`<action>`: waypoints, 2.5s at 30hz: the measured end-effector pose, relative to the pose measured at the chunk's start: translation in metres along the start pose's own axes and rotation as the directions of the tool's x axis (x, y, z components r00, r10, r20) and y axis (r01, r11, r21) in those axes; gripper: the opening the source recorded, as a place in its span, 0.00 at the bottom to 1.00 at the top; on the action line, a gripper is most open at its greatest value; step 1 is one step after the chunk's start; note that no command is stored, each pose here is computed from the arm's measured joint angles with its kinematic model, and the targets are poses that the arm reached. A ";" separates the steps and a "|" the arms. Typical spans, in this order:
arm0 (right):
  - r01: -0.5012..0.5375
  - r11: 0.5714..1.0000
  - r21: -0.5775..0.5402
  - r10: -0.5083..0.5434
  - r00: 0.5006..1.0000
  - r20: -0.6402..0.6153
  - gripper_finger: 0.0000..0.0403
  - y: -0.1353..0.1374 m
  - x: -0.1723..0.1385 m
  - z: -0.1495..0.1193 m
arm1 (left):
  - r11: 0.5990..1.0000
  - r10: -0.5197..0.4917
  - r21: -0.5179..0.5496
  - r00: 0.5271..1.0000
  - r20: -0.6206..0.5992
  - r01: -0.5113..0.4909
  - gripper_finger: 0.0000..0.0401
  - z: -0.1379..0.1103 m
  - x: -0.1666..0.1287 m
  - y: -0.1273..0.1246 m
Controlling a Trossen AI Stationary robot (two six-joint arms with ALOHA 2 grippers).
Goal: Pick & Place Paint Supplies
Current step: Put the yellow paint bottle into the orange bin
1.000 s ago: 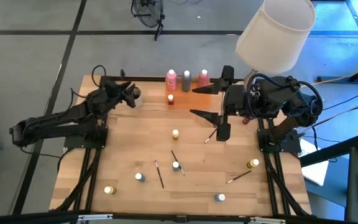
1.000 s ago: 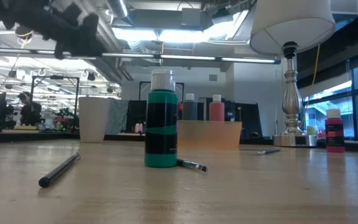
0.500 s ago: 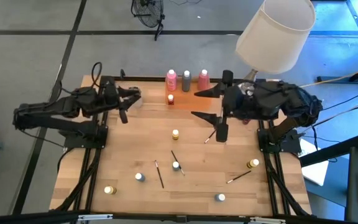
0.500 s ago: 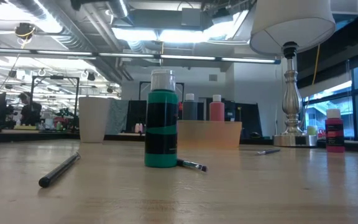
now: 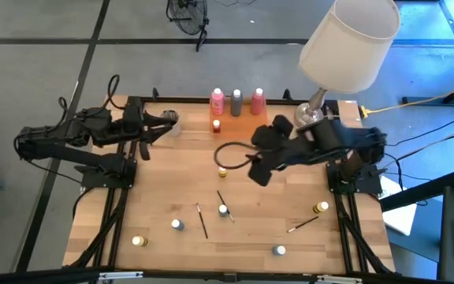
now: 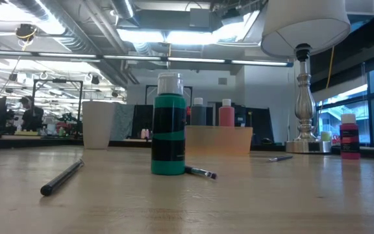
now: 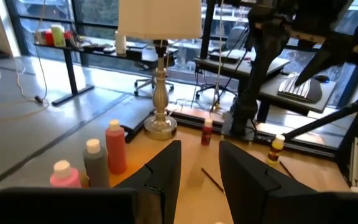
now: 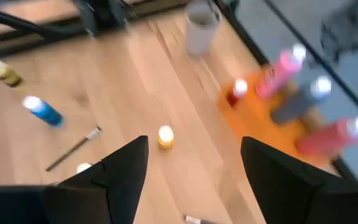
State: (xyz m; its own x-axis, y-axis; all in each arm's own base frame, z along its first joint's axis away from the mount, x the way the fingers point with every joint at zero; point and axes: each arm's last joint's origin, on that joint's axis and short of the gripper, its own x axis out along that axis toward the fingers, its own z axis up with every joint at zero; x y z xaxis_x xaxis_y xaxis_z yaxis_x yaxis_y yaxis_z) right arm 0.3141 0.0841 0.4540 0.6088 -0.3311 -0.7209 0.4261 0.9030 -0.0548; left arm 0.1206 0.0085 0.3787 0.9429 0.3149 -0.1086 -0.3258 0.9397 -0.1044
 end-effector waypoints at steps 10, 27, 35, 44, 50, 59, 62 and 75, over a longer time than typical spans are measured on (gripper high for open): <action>0.069 0.954 0.292 -0.008 0.979 -0.204 0.65 0.026 0.079 -0.001 | 0.992 -0.037 -0.120 0.995 -0.088 0.026 0.27 -0.008 0.003 -0.001; 0.169 0.942 0.288 -0.032 0.905 -0.425 0.65 0.039 0.171 -0.014 | 0.937 -0.139 -0.317 0.989 0.057 0.150 0.31 0.002 -0.040 0.010; 0.203 0.884 0.421 0.032 0.873 -0.487 0.65 0.022 0.213 -0.009 | 0.944 -0.145 -0.289 0.986 0.078 0.161 0.31 0.001 -0.053 0.014; 0.198 0.840 0.506 0.076 0.879 -0.471 0.65 0.009 0.234 -0.002 | 0.957 -0.135 -0.259 0.991 -0.012 0.128 0.31 -0.009 -0.055 0.016; 0.219 0.837 0.501 0.074 0.862 -0.502 0.65 0.017 0.249 -0.010 | 0.955 -0.139 -0.263 0.990 0.011 0.137 0.32 -0.006 -0.055 0.016; 0.245 0.828 0.505 0.076 0.843 -0.532 0.65 0.021 0.267 -0.018 | 0.968 -0.139 -0.210 0.990 0.016 0.140 0.32 -0.006 -0.056 0.016; 0.263 0.830 0.491 0.060 0.835 -0.547 0.65 0.021 0.269 -0.021 | 0.968 -0.139 -0.210 0.990 0.016 0.140 0.32 -0.006 -0.056 0.016; 0.247 0.856 0.454 0.053 0.831 -0.554 0.65 0.021 0.272 -0.023 | 0.966 -0.139 -0.217 0.990 0.016 0.139 0.32 -0.006 -0.056 0.016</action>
State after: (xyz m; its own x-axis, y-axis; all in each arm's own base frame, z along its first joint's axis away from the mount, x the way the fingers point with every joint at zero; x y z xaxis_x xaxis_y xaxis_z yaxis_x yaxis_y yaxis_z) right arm 0.4735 0.0196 0.2414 0.1582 -0.0754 -0.9845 0.8190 0.5670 0.0882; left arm 0.0623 0.0051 0.3770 0.9801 0.1829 -0.0777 -0.1983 0.9228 -0.3304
